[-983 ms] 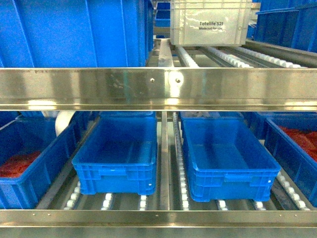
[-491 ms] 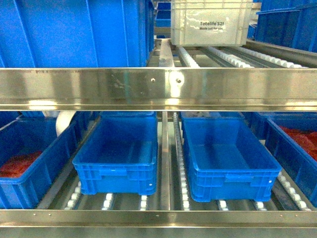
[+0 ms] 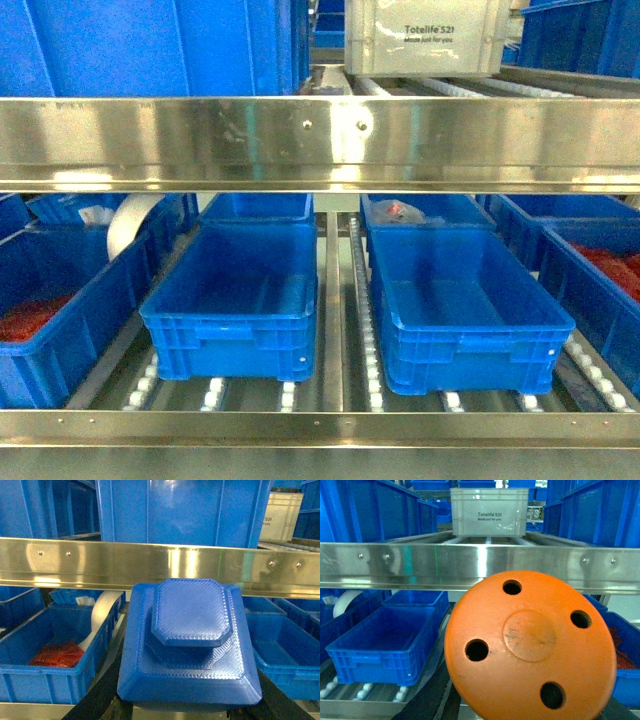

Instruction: Sort blue parts and orange caps into right shelf containers

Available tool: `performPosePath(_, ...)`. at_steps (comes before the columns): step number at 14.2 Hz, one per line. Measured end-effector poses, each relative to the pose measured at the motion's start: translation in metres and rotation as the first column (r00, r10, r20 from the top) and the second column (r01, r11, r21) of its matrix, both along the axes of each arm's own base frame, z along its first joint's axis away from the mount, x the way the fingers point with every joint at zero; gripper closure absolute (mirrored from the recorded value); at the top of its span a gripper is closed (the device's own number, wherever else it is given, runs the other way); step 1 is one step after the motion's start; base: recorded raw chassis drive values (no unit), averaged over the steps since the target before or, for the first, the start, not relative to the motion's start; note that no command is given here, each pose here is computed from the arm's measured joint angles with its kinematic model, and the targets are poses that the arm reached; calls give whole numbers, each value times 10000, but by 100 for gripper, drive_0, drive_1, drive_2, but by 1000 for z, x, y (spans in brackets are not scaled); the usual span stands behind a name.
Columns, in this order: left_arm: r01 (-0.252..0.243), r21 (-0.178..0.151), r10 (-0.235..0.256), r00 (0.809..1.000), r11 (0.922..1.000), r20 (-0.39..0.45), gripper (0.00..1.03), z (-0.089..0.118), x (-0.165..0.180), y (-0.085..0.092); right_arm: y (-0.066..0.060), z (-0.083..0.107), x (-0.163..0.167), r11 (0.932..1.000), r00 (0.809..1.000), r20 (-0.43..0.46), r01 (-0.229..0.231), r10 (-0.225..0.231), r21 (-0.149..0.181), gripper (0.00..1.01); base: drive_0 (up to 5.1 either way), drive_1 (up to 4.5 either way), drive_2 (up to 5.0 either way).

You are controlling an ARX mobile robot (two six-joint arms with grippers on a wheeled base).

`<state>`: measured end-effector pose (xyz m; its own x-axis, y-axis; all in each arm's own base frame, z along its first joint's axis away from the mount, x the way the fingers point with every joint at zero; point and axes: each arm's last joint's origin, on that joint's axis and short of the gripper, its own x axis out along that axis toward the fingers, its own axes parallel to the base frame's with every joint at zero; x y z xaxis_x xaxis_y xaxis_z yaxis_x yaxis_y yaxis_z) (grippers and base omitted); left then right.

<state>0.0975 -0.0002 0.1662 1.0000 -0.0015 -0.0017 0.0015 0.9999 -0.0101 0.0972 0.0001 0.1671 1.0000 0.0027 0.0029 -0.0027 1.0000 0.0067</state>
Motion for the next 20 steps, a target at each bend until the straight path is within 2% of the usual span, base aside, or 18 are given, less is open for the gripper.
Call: performPosePath(20, -3, 103, 4, 10000, 9999, -30, 63, 0, 0, 0, 0, 0, 0, 10000, 10000, -15, 19, -19, -8, 58, 0, 0, 0)
